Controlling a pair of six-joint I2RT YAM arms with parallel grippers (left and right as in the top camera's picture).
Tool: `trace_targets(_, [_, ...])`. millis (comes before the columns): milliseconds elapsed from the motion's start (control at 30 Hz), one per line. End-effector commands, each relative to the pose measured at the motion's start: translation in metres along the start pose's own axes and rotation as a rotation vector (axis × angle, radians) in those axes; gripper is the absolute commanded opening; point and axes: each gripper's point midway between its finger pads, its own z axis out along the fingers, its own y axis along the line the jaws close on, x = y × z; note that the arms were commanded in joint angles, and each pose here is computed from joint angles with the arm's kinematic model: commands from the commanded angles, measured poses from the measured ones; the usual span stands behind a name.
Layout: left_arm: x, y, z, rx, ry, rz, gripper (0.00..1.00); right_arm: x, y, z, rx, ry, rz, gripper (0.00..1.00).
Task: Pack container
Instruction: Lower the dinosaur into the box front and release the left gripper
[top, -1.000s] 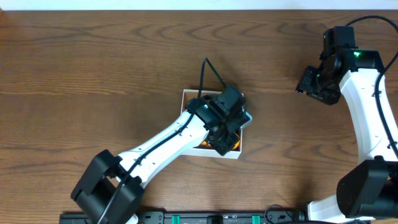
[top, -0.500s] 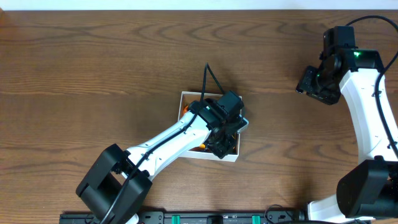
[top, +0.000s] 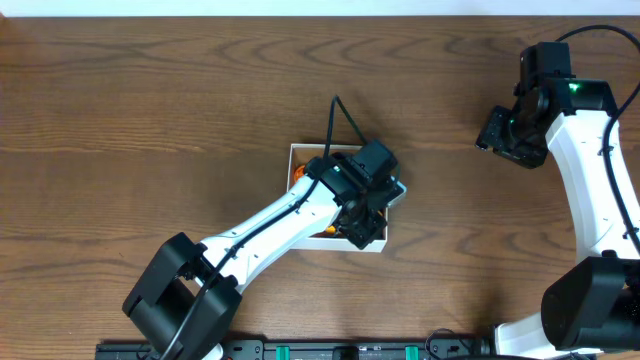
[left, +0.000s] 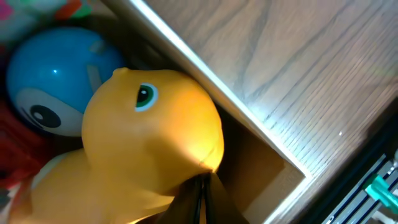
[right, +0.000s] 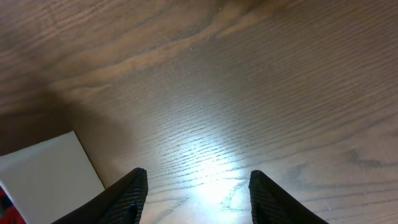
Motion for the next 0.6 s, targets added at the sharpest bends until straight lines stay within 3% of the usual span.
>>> trace_targets(0, [-0.012, 0.004, -0.010, -0.029, -0.034, 0.002, 0.07, 0.002, 0.001, 0.001, -0.001, 0.006, 0.012, 0.56])
trace_targets(233, [-0.010, 0.004, -0.013, -0.030, -0.029, 0.001, 0.07, 0.002, 0.001, 0.001, -0.001, 0.005, 0.012, 0.56])
trace_targets(500, [-0.016, 0.020, -0.036, -0.160, -0.093, 0.013, 0.08, 0.001, 0.001, 0.001, -0.001, 0.004, 0.013, 0.56])
trace_targets(567, [-0.018, 0.019, -0.044, -0.169, -0.114, 0.017, 0.17, 0.001, 0.001, 0.001, -0.001, 0.004, 0.013, 0.56])
